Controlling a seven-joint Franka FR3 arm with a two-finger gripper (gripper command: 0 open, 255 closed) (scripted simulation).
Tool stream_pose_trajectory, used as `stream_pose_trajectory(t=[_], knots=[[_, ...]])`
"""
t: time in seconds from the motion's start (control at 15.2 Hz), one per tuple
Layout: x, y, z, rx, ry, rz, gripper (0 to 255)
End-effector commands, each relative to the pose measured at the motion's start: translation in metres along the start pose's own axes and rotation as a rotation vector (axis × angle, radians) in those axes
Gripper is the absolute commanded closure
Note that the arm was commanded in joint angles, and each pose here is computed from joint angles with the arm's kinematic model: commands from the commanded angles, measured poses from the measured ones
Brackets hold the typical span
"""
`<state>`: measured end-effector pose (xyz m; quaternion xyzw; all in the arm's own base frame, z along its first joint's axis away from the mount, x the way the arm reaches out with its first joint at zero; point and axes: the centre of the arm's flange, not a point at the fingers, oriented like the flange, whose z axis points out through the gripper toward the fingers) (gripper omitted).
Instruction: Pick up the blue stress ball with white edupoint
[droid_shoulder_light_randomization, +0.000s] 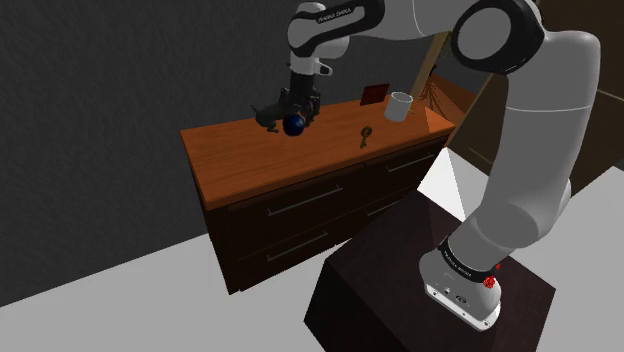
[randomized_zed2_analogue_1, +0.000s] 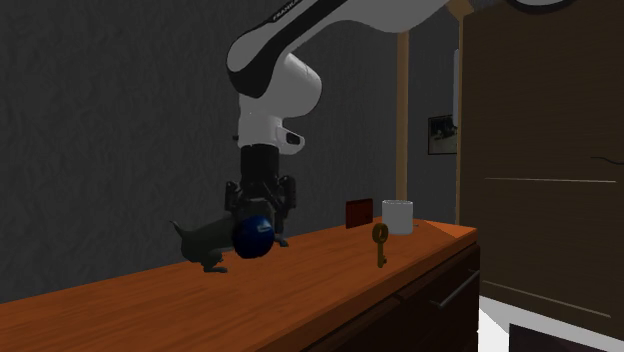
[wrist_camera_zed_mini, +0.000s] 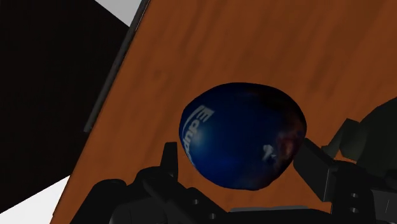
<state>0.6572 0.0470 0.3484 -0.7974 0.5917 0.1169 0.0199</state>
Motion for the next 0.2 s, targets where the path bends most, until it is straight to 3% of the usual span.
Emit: stream_pose_trajectory(t=[0.0, 0.13], knots=[[-0.0042, -0.0006, -0.0108, 0.000, 0.000, 0.000, 255], [-0.0043, -0.0005, -0.0116, 0.000, 0.000, 0.000, 255]])
